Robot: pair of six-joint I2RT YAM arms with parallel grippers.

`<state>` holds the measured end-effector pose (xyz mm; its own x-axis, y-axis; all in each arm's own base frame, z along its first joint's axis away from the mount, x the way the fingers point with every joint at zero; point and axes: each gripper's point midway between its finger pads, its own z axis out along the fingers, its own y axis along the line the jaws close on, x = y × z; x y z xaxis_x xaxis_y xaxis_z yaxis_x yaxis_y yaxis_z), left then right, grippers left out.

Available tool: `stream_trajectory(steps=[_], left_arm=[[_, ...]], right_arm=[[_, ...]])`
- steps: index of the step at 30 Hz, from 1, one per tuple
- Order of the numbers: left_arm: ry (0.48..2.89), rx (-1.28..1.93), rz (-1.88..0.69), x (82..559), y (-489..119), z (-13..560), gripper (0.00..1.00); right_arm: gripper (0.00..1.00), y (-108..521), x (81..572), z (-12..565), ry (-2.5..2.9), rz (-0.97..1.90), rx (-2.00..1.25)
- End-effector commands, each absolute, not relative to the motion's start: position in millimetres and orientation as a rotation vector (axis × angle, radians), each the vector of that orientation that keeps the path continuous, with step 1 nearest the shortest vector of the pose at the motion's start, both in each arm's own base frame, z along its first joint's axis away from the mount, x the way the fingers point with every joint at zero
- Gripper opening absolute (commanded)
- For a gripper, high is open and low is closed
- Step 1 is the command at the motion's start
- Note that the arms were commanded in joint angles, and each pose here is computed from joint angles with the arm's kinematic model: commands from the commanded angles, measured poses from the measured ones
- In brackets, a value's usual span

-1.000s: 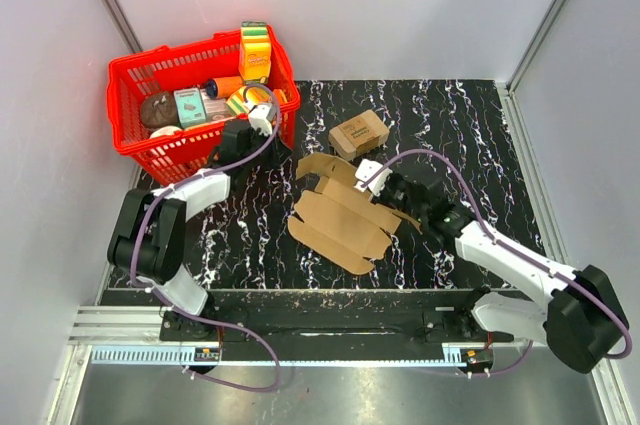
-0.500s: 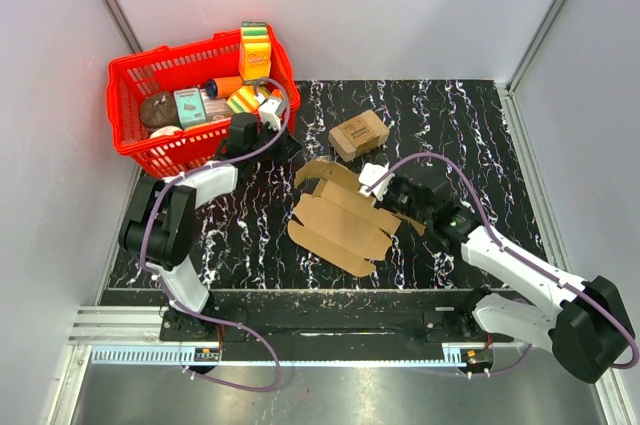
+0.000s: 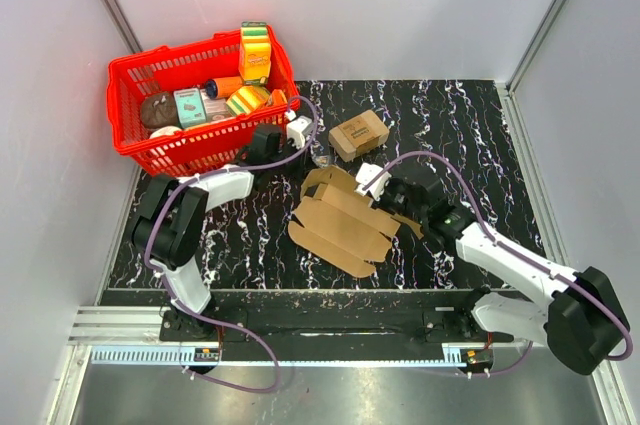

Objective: Fold the paper box

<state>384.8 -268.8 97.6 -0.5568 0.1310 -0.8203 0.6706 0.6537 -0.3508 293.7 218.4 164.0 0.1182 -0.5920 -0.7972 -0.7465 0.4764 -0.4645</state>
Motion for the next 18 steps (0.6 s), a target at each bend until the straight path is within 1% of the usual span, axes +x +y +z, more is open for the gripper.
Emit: stream_trajectory(steps=[1, 11, 18], left_arm=[[2.043, 0.661, -0.826, 374.4, -263.6, 104.3, 0.06], [2.090, 0.704, -0.795, 347.5, -266.6, 90.0, 0.05], [2.106, 0.685, -0.784, 346.0, -263.5, 83.4, 0.04]], right_arm=[[0.02, 218.2, 303.2, 168.2, 1.558, 0.154, -1.140], [0.01, 217.6, 305.3, 156.9, 1.578, 0.140, -1.159], [0.01, 213.6, 303.2, 146.3, 1.575, 0.088, -1.259]])
